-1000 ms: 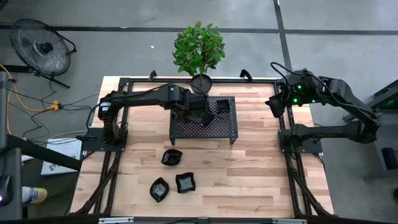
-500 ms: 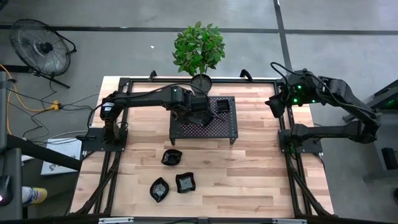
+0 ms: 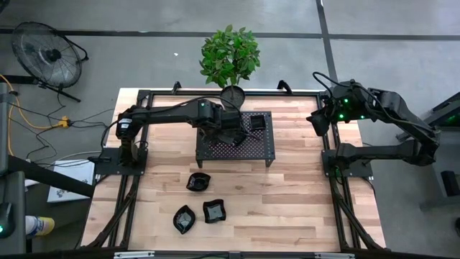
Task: Pick & Place Mini shaped plates
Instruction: Stack the black distorted square plate on top of the other black distorted square plates on the shelf, then stack the black leaf-shaped plate on top of the other black leaf-shaped plates on the shelf
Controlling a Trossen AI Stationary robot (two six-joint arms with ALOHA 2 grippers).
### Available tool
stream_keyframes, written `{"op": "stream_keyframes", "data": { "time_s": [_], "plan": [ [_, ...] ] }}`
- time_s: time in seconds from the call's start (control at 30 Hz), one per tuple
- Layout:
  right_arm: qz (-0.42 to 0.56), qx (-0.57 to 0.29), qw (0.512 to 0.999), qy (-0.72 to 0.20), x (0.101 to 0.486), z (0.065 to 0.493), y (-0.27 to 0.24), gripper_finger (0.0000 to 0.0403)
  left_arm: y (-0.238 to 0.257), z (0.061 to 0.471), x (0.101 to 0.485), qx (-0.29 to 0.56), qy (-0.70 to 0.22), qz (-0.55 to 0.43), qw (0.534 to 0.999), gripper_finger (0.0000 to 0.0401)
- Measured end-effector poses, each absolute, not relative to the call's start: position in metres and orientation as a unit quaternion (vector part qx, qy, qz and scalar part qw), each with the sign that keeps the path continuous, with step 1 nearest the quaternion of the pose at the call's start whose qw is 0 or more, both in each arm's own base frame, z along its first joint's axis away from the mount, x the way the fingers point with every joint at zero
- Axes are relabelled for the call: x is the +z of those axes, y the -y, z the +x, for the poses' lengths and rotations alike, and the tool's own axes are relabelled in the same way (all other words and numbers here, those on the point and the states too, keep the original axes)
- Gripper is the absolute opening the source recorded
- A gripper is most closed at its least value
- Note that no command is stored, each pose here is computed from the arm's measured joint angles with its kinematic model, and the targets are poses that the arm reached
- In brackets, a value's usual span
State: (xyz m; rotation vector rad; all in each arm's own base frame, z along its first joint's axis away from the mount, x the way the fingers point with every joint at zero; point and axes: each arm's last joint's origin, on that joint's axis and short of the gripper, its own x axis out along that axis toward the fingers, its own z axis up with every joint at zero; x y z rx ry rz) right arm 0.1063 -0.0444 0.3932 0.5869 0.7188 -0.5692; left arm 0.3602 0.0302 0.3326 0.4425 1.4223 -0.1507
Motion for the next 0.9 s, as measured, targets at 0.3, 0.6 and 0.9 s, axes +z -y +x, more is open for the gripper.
{"op": "stream_keyframes", "data": {
  "time_s": [0.3, 0.6, 0.9],
  "plan": [
    [0.279, -0.27, 0.855, -0.342, 0.393, 0.106, 0.044, 0.0154, -0.03, 0.358, 0.338, -0.075, -0.649, 0.194, 0.732, 0.0133],
    [0.281, -0.267, 0.856, -0.343, 0.393, 0.106, 0.044, 0.0154, -0.028, 0.352, 0.361, -0.056, -0.636, 0.17, 0.751, 0.0133],
    [0.291, -0.249, 0.857, -0.345, 0.393, 0.107, 0.043, 0.0154, -0.004, 0.349, 0.369, -0.044, -0.629, 0.129, 0.765, 0.0134]
  ]
}}
